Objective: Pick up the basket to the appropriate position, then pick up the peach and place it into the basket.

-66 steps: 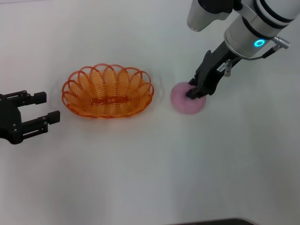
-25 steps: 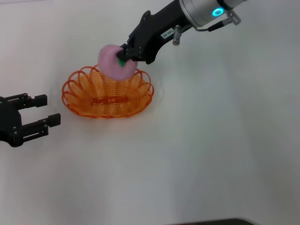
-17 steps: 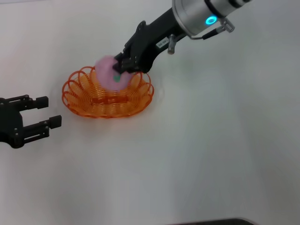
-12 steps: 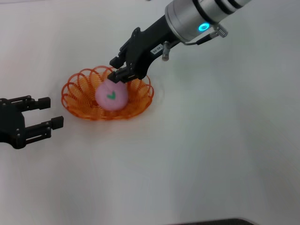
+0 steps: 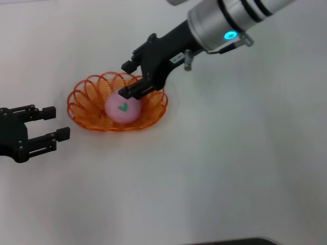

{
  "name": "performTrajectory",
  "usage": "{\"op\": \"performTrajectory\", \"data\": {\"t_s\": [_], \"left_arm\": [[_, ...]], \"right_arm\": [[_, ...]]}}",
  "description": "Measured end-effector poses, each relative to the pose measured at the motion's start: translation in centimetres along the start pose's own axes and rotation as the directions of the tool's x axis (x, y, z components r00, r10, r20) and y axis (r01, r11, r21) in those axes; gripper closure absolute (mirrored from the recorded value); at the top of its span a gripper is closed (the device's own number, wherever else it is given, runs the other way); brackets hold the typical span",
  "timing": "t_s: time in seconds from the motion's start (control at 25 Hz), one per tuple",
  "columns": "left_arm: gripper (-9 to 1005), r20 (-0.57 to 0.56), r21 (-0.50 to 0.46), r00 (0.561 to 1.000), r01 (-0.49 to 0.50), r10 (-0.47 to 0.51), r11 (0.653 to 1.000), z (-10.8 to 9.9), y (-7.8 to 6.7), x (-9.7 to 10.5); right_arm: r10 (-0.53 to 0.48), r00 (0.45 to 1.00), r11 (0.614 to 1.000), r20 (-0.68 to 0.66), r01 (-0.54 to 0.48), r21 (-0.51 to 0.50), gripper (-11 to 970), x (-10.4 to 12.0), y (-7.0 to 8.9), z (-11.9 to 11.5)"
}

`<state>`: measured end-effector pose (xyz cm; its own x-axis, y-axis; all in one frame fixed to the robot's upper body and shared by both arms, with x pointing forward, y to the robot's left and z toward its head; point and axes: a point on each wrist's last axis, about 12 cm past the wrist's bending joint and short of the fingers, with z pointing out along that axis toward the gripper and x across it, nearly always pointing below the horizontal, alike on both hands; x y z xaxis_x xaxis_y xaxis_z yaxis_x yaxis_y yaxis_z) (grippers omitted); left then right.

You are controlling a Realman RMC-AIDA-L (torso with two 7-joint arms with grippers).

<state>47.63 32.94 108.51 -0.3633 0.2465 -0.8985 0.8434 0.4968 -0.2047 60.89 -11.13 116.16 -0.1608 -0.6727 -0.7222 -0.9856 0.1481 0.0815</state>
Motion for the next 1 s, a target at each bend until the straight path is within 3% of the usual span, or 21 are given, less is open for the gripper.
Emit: {"op": "performTrajectory", "data": {"t_s": [0.32, 0.6, 0.84, 1.0], "left_arm": [[381, 0.013, -0.010, 1.000, 0.010, -0.010, 1.000, -0.3, 0.1, 0.0], [381, 0.033, -0.021, 0.999, 0.032, -0.031, 0.999, -0.4, 0.1, 0.2], [381, 0.054, -0.055, 0.996, 0.068, -0.066, 0.996, -1.2, 0.4, 0.3], [380, 0.058, -0.062, 0.994, 0.095, -0.091, 0.994, -1.5, 0.6, 0.2]], "right_arm": [[0.026, 0.992, 0.999, 0.125, -0.031, 0.033, 324, 4.4, 0.5, -5.0], [0.134, 0.957, 0.991, 0.256, -0.136, -0.008, 327, 11.4, 2.0, -9.5], [0.243, 0.934, 0.970, 0.263, -0.239, -0.049, 329, 17.1, 3.7, -11.3], [0.288, 0.921, 0.957, 0.264, -0.287, -0.043, 331, 19.0, 4.4, -11.5]]}}
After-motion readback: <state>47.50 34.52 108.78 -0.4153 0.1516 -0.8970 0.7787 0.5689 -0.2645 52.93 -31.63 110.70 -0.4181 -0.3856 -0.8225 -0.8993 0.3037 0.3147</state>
